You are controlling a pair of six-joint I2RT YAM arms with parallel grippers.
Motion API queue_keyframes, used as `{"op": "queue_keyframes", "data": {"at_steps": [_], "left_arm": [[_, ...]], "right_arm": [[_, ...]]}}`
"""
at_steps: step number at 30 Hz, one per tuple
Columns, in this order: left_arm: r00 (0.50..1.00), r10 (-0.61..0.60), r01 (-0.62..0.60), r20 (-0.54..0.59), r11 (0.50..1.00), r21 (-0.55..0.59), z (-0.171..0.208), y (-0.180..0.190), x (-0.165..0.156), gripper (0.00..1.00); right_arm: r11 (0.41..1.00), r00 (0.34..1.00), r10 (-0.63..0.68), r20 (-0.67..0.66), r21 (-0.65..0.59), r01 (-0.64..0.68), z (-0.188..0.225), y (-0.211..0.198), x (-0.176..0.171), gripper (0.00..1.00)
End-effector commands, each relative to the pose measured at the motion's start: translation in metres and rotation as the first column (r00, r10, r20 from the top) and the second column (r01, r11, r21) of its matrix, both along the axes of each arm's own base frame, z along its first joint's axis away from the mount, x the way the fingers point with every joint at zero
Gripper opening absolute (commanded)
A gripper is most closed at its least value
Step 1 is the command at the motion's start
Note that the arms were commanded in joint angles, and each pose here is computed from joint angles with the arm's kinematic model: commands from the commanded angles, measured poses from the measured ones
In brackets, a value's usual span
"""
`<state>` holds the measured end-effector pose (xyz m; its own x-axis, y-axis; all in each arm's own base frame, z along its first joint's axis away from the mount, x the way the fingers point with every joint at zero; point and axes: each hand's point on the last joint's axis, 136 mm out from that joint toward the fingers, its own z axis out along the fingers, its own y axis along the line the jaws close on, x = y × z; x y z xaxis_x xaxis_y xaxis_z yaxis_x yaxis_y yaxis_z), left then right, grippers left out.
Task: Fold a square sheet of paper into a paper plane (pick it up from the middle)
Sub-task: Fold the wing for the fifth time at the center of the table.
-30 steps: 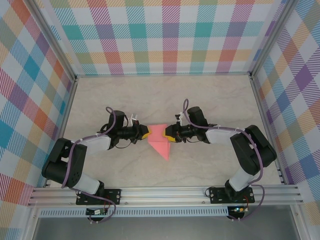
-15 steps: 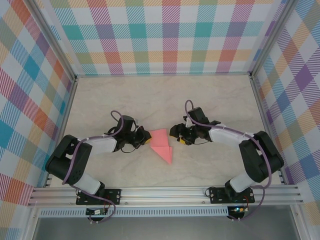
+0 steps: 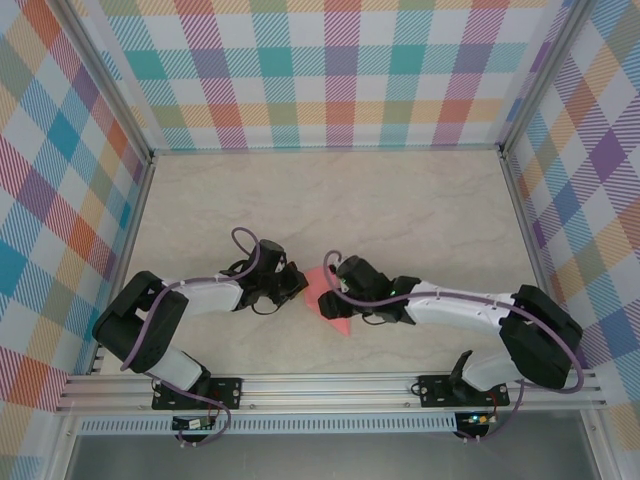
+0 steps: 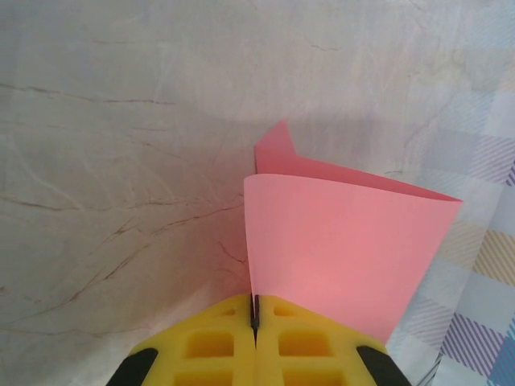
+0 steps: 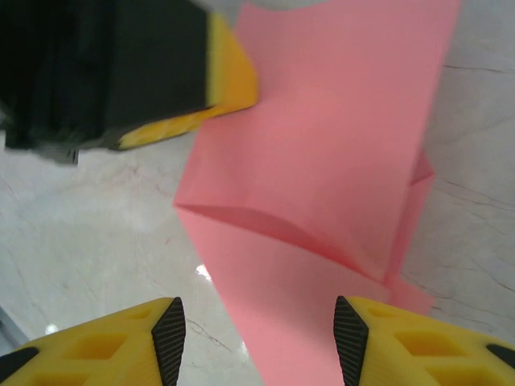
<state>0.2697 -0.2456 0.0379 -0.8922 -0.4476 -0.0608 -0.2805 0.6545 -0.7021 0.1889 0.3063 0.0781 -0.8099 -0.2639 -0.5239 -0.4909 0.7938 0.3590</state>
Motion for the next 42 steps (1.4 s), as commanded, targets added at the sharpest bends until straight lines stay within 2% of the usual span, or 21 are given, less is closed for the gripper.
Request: {"op": "queue_keyframes", "data": {"at_steps": [1, 4, 9, 13, 18, 29, 31, 34, 35, 37, 40, 42], "left_arm": [[1.000, 0.012, -0.012, 0.013, 1.000, 0.004, 0.008, -0.001, 0.003, 0.00], [1.000, 0.011, -0.011, 0.016, 1.000, 0.000, 0.010, -0.002, 0.003, 0.00], [1.000, 0.012, -0.012, 0.022, 1.000, -0.007, 0.015, -0.002, 0.004, 0.00], [1.000, 0.005, -0.005, 0.025, 1.000, -0.013, 0.018, -0.004, 0.004, 0.00], [1.000, 0.003, -0.003, 0.024, 1.000, -0.013, 0.019, -0.004, 0.003, 0.00], [1.000, 0.003, -0.003, 0.018, 1.000, -0.011, 0.018, -0.004, 0.002, 0.00], [1.000, 0.003, -0.003, 0.016, 1.000, -0.010, 0.019, -0.004, 0.003, 0.10], [1.000, 0.002, -0.002, 0.007, 1.000, 0.003, 0.018, -0.003, 0.002, 0.34], [1.000, 0.000, 0.000, 0.004, 1.000, 0.010, 0.018, -0.003, 0.002, 0.37], [1.000, 0.007, -0.007, -0.003, 1.000, 0.029, 0.017, 0.000, 0.003, 0.56], [1.000, 0.007, -0.007, -0.008, 0.999, 0.036, 0.017, -0.001, 0.005, 0.71], [1.000, 0.006, -0.005, -0.014, 1.000, 0.031, 0.017, -0.003, 0.007, 0.75]], "right_arm": [[0.992, 0.959, 0.084, 0.269, -0.116, -0.054, 0.007, 0.001, 0.007, 0.56], [0.972, 0.918, 0.182, 0.351, -0.204, -0.115, 0.002, 0.008, -0.003, 0.57], [0.910, 0.845, 0.338, 0.415, -0.374, -0.181, -0.014, 0.023, -0.017, 0.56], [0.879, 0.828, 0.346, 0.441, -0.460, -0.123, -0.027, 0.021, -0.012, 0.56], [0.860, 0.805, 0.338, 0.488, -0.507, -0.054, -0.029, 0.016, -0.006, 0.54], [0.847, 0.816, 0.309, 0.489, -0.532, -0.002, -0.037, 0.005, -0.003, 0.27], [0.844, 0.817, 0.290, 0.499, -0.536, 0.028, -0.037, -0.001, -0.001, 0.21], [0.847, 0.819, 0.261, 0.511, -0.528, 0.059, -0.039, -0.006, 0.001, 0.17], [0.852, 0.823, 0.249, 0.511, -0.520, 0.066, -0.039, -0.007, 0.002, 0.16], [0.863, 0.827, 0.223, 0.516, -0.499, 0.079, -0.040, -0.008, 0.003, 0.15], [0.872, 0.833, 0.199, 0.516, -0.481, 0.090, -0.042, -0.011, 0.004, 0.15], [0.877, 0.836, 0.185, 0.516, -0.471, 0.097, -0.043, -0.013, 0.004, 0.15]]}}
